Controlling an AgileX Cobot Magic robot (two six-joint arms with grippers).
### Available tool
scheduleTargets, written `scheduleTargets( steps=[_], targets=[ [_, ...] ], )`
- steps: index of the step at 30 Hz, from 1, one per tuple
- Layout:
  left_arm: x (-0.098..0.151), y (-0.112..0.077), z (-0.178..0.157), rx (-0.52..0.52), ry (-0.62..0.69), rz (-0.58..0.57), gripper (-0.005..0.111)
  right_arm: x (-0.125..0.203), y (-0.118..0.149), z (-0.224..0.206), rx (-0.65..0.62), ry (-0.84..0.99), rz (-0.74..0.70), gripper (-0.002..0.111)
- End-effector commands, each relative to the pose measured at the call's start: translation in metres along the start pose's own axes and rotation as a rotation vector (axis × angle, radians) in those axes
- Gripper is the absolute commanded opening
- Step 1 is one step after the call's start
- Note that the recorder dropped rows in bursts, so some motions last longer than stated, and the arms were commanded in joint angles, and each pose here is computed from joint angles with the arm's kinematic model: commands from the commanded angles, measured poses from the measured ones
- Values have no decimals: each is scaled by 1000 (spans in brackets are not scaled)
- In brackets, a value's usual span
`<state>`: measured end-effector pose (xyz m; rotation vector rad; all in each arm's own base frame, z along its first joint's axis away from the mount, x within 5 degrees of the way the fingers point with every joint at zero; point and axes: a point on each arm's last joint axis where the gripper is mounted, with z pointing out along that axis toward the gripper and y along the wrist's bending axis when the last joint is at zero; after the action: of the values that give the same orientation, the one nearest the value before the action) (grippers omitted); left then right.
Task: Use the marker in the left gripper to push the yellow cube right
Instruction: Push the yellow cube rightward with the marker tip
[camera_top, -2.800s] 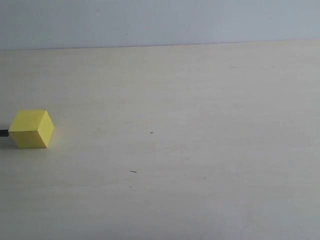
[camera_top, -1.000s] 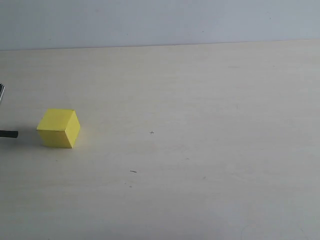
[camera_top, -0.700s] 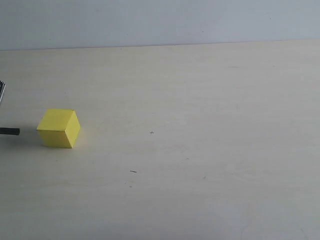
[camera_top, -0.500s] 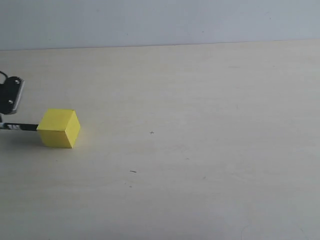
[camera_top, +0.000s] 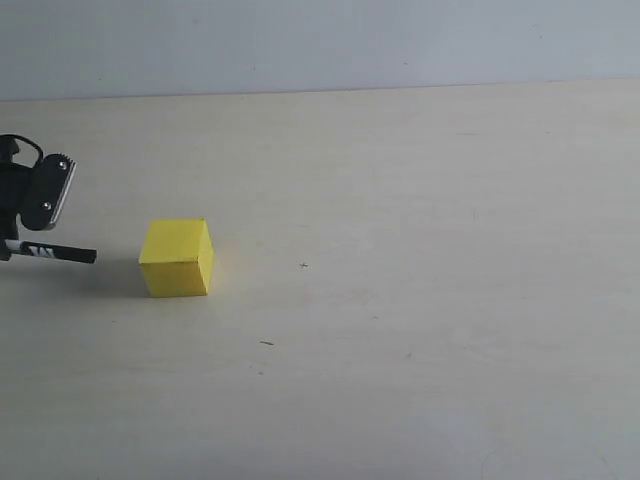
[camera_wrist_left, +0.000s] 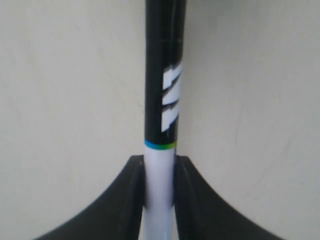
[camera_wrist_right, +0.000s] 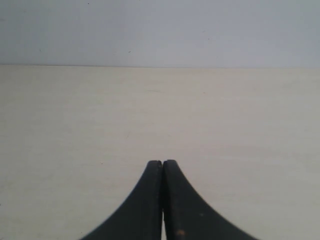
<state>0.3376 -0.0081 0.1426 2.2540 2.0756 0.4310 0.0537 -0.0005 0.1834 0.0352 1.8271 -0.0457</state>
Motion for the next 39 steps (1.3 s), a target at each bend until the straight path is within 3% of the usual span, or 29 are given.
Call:
scheduleTargets(
  steps=[1, 9, 13, 17, 20, 32, 39],
  targets=[
    [12, 0, -2, 2, 14, -41, 0, 1, 0, 0, 7, -7, 0, 0],
    [-2, 0, 3, 12, -41, -56, 0, 1, 0, 0, 7, -7, 0, 0],
    [-36, -1, 3, 29, -81, 5, 0, 1, 0, 0, 7, -7, 0, 0],
    [-84, -1, -9, -46, -134, 107, 0, 1, 0, 0, 7, -7, 0, 0],
    [-96, -2, -18, -71, -144, 138, 0, 1, 0, 0, 7, -4, 0, 0],
    [-33, -3, -12, 29, -33, -38, 0, 1, 0, 0, 7, -4, 0, 0],
    [-36, -1, -12, 1, -42, -22, 0, 1, 0, 0, 7, -4, 0, 0]
  ],
)
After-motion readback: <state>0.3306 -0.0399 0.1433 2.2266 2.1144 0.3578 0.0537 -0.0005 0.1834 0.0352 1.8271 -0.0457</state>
